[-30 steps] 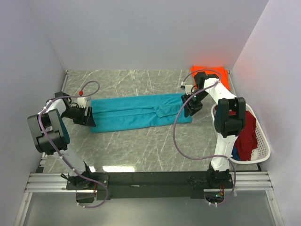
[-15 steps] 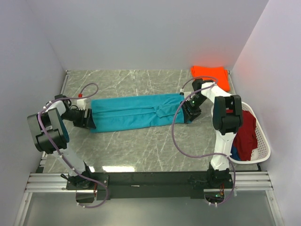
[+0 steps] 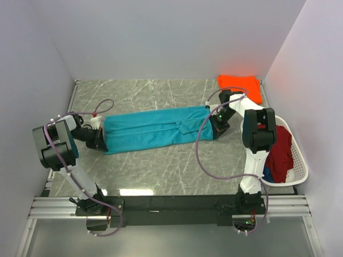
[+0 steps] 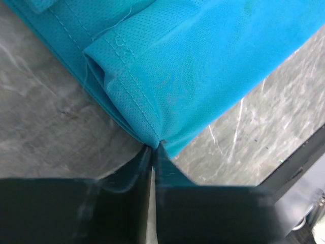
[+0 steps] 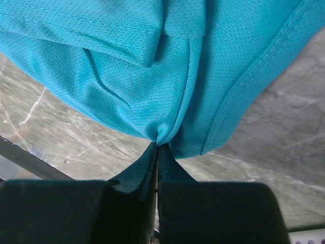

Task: Fold and stack the t-shirts
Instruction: Fold the tshirt

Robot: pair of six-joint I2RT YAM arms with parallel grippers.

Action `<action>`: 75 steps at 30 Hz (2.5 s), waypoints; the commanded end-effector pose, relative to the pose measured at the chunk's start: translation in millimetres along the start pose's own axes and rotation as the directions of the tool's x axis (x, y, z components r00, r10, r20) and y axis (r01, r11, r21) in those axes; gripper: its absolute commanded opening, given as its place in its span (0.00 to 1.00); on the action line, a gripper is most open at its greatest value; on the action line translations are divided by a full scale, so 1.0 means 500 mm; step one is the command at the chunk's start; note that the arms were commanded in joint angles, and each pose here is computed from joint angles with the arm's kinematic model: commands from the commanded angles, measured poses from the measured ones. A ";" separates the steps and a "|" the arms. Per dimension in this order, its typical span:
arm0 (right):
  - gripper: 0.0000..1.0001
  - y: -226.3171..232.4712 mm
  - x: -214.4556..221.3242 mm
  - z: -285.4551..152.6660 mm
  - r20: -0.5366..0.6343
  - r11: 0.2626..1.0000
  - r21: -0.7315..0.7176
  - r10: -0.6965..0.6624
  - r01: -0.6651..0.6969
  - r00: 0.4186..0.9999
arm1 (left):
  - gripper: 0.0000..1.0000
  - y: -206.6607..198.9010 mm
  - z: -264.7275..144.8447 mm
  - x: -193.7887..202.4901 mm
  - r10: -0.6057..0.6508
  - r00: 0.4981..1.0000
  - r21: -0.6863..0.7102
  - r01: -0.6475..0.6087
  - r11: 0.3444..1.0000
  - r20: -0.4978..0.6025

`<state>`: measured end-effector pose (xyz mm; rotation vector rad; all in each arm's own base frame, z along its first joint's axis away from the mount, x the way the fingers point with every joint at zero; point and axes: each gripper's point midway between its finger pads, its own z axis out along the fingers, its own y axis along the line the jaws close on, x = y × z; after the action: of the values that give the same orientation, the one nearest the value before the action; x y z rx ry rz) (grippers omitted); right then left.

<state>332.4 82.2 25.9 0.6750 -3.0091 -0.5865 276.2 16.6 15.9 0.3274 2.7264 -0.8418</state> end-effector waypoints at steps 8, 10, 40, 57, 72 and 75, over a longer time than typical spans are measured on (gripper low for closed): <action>0.00 -0.047 0.060 -0.030 -0.073 0.994 0.109 0.005 0.003 0.997 | 0.01 0.027 -0.032 0.042 0.006 0.997 -0.077 -0.011 0.997 -0.071; 0.00 -0.046 0.079 -0.034 -0.092 0.993 0.121 0.000 0.011 0.996 | 0.01 0.034 -0.039 0.046 0.021 0.997 -0.102 -0.029 0.994 -0.078; 0.38 0.127 -0.091 -0.095 0.181 0.968 -0.227 0.149 -0.106 0.972 | 0.50 -0.567 0.077 -0.262 0.280 0.880 0.325 -0.413 0.851 0.384; 0.49 0.055 -0.056 -0.015 0.096 0.958 -0.127 0.269 -0.256 0.958 | 0.59 -0.696 0.343 -0.186 -0.025 0.992 0.465 -0.035 0.885 0.122; 0.51 0.047 -0.050 0.007 0.068 0.951 -0.137 0.287 -0.275 0.956 | 0.58 -0.689 0.410 -0.207 -0.072 0.993 0.432 0.025 0.901 0.093; 0.49 0.045 -0.055 0.004 0.075 0.953 -0.138 0.281 -0.269 0.957 | 0.56 -0.702 0.403 -0.223 -0.065 0.991 0.446 0.007 0.895 0.115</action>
<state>335.4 114.3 29.1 0.2154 -3.0049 -0.7837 301.2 -384.2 50.8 0.2774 2.4968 -1.4273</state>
